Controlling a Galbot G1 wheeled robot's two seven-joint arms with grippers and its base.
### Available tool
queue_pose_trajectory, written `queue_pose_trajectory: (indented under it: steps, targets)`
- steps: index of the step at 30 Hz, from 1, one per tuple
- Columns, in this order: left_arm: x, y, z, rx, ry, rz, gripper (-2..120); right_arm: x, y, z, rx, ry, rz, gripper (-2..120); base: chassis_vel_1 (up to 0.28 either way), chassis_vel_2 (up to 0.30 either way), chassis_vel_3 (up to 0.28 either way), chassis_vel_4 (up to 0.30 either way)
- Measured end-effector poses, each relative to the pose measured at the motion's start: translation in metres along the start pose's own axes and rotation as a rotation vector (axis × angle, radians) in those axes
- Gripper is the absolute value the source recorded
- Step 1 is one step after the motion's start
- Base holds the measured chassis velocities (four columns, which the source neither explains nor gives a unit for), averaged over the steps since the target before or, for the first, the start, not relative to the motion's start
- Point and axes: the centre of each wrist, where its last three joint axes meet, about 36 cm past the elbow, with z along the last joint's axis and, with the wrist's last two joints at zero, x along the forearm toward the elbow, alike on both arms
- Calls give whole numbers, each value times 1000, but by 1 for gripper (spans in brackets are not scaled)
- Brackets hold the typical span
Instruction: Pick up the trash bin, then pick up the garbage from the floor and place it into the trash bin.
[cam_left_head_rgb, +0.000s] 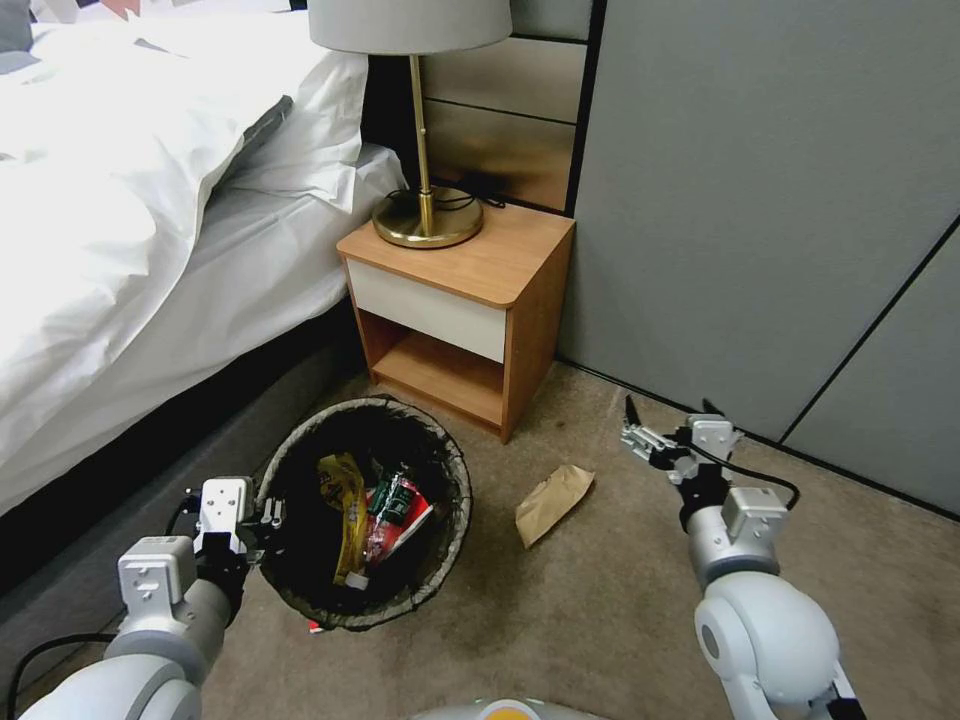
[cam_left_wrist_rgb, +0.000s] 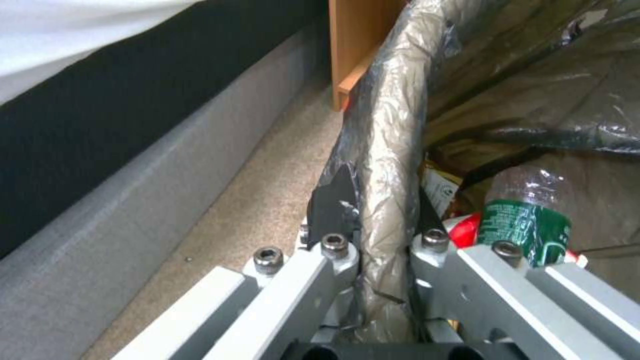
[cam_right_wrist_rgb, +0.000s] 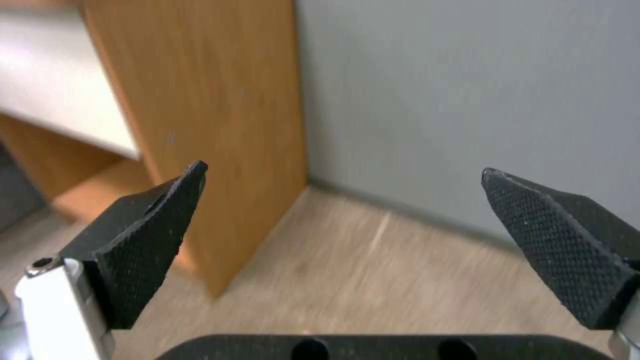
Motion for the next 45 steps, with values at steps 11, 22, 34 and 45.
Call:
queue_pose_trajectory:
  steps: [11,22,34,45]
  targets:
    - [0,0,0,0,0,0,1,-37,16,27,-116,240,-68,100,0,0,0,0]
    - [0,0,0,0,0,0,1,-78,39,59,-141,406,-48,100,0,0,0,0]
    - [0,0,0,0,0,0,1,-115,57,84,-97,483,-3,100,0,0,0,0]
    - [0,0,0,0,0,0,1,-138,62,114,-83,540,40,100,0,0,0,0]
